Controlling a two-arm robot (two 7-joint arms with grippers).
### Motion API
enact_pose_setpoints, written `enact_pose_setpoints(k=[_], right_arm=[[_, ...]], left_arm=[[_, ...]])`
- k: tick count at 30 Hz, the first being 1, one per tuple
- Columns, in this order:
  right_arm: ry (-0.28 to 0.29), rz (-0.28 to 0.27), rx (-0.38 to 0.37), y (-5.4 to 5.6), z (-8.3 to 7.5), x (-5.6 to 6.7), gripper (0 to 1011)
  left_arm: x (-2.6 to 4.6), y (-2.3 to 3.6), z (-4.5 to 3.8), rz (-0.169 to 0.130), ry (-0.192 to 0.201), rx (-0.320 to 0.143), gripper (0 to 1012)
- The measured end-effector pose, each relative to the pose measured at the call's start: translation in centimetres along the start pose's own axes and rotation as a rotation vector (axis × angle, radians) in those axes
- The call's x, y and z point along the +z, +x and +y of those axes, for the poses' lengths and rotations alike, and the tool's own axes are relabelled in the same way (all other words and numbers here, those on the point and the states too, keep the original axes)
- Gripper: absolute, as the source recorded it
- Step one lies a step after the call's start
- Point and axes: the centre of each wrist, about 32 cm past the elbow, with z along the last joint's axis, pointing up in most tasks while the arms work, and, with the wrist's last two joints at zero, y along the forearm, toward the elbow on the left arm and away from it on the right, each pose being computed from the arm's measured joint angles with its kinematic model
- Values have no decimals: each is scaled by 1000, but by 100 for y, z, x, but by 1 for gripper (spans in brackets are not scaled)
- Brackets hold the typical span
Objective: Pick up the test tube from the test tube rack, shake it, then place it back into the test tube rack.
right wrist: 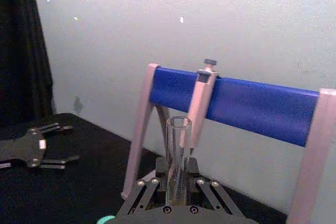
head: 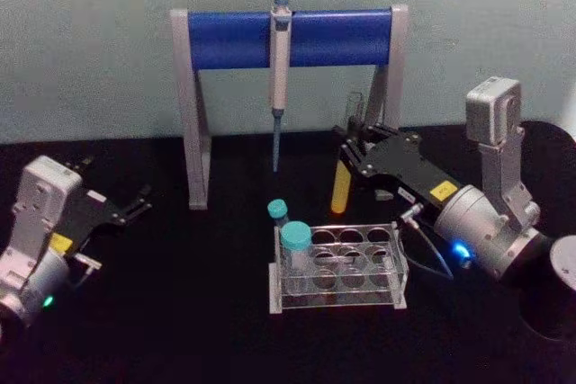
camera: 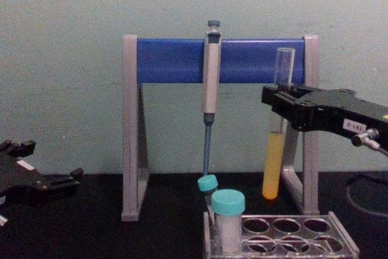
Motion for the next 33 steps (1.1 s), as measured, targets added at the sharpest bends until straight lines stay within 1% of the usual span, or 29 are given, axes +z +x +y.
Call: enact_pose_setpoints(k=[10,19,20,23,26,29,30,33], right_arm=[[-5,-5,-23,36,-24,3,235],[-25,-25,-39,40,-186,36,235],[-32,-28,-39,31,-226,37,235],[-41,-30,-36,14,-282,38,235],[-52,-28,-19,-23,-352,34,235],[-51,-19,7,-71,-380,38,235],[-51,-19,7,-71,-380,38,235],[-44,-3,47,-136,-372,39,235]], left_arm=[[0,0,0,0,0,0,1001],[0,0,0,0,0,0,1001],[0,0,0,0,0,0,1001],[0,0,0,0,0,0,1001],[0,0,0,0,0,0,1001],[0,0,0,0,0,0,1001],[0,0,0,0,0,0,1001],[0,0,0,0,0,0,1001]])
